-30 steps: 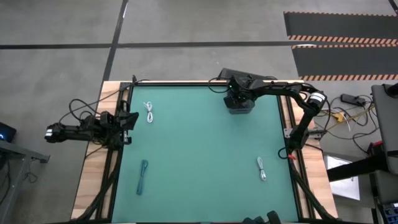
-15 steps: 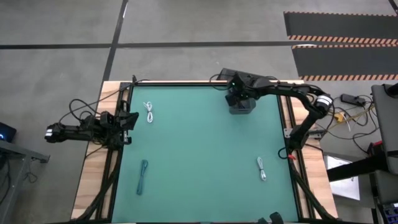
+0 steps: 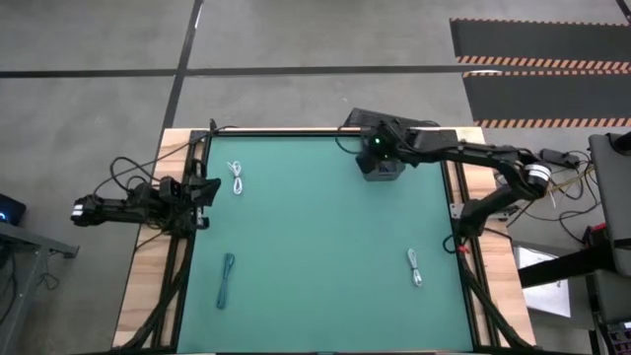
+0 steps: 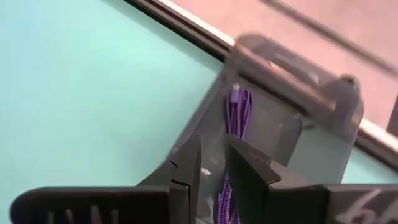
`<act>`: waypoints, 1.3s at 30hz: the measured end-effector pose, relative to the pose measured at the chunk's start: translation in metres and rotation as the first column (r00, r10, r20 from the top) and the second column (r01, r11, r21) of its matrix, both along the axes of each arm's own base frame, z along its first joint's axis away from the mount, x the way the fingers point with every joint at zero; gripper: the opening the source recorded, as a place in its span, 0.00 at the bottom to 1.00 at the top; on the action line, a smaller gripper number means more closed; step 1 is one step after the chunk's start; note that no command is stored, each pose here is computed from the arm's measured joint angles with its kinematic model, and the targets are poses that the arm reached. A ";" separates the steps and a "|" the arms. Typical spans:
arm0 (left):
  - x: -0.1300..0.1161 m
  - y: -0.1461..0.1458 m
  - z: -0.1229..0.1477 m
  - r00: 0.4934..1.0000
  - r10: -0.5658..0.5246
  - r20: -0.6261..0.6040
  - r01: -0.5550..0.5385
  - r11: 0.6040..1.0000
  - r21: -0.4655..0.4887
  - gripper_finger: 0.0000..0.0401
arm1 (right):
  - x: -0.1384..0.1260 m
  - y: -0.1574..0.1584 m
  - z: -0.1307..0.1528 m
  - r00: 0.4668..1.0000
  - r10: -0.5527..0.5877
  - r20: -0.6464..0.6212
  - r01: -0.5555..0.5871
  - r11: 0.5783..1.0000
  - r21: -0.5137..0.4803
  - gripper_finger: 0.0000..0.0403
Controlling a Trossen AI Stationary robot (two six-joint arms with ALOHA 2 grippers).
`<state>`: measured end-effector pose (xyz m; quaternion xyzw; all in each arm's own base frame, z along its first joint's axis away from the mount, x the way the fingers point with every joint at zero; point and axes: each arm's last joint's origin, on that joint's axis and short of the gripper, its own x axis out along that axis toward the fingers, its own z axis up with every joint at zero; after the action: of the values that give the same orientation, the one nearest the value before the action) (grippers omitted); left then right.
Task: Pick and place USB-C Cables
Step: Put the blue charger cable into the black bin
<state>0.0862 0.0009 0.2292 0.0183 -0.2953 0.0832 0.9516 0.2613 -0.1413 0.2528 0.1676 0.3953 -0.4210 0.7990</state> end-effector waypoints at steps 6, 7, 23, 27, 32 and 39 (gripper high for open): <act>0.001 0.000 -0.001 1.000 -0.002 -0.011 0.002 1.000 -0.005 0.00 | 0.005 0.035 0.012 0.984 0.174 0.036 -0.169 0.980 -0.106 0.16; 0.001 0.000 -0.001 1.000 -0.003 -0.010 0.003 1.000 -0.008 0.00 | 0.005 0.041 0.013 0.977 0.205 0.049 -0.198 0.972 -0.124 0.16; 0.012 -0.001 -0.010 0.983 -0.174 -0.059 0.151 0.949 -0.277 0.00 | -0.036 0.115 -0.030 0.782 0.568 0.256 -0.431 0.790 -0.437 0.15; 0.017 0.000 -0.013 0.985 -0.154 -0.083 0.121 0.943 -0.310 0.00 | -0.052 0.122 -0.043 0.734 0.618 0.280 -0.435 0.745 -0.505 0.15; 0.021 0.002 -0.012 0.993 -0.098 -0.070 0.070 0.940 -0.333 0.00 | -0.070 0.125 -0.050 0.639 0.701 0.315 -0.444 0.671 -0.593 0.15; 0.026 0.002 -0.010 0.997 -0.066 -0.042 0.047 0.936 -0.349 0.00 | -0.090 0.127 -0.052 0.575 0.749 0.328 -0.375 0.599 -0.708 0.15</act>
<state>0.1123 0.0034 0.2191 -0.1564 -0.2511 0.1062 0.9493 0.1710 -0.0148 0.2009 -0.0967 0.0102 -0.1481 0.9842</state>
